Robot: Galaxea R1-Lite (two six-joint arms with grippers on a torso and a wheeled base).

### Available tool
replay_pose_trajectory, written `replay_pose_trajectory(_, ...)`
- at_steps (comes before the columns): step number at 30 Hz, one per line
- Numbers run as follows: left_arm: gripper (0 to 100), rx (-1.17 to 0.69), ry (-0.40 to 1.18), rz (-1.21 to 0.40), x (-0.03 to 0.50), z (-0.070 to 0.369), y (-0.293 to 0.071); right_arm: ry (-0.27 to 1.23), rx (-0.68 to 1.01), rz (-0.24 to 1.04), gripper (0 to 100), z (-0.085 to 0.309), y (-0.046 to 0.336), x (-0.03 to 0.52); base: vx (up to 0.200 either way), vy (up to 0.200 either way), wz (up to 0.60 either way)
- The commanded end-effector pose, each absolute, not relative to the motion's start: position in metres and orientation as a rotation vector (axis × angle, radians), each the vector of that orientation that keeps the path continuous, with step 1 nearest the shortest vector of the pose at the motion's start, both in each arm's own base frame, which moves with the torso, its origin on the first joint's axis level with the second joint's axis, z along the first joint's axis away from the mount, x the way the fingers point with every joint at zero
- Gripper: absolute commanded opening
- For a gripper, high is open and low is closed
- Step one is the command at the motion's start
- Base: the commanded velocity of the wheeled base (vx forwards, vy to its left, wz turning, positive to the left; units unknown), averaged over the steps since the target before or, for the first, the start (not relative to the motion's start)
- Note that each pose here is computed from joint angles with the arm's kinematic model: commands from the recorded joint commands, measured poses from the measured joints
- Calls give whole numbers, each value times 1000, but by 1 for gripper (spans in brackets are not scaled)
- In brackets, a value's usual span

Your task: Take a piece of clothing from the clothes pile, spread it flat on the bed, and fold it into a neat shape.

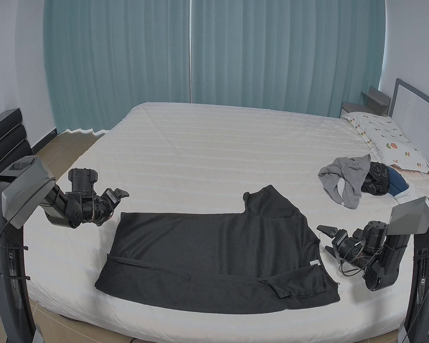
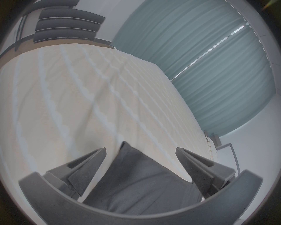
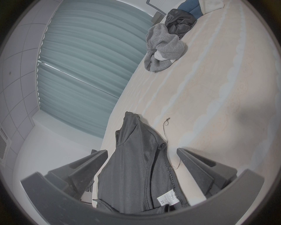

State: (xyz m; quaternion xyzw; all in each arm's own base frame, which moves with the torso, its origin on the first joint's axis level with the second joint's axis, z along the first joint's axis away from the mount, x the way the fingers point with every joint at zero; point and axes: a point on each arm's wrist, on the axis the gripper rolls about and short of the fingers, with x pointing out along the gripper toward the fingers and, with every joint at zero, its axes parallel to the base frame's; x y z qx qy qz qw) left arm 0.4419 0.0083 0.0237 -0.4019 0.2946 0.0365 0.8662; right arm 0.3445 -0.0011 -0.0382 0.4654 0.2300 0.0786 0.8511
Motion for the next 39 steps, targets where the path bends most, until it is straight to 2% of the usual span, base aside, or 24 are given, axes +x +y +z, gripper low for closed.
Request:
replay_pose_trajectory(1,100,-837,635,35,460,1,1,485,976,168,100,-42,0,345,0,0,0)
replay_pose_trajectory(7,100,-756,615,22,475,-25,3,487,973,167,100,-43,0,345,0,0,0)
replay_pose_trajectory(22,100,-725,570,46,475,-28,5,492,970,167,100,-44,1,344,0,0,0)
replay_pose_trajectory(23,0,-726,572,47,474,-29,5,492,970,167,100,-44,1,344,0,0,0)
replay_pose_trajectory(31,0,-727,569,50,473,-28,6,448,953,173,100,-34,-5,348,0,0,0)
replay_pose_trajectory(39,0,-709,503,144,474,-18,7,387,866,276,100,-18,17,363,0,0,0)
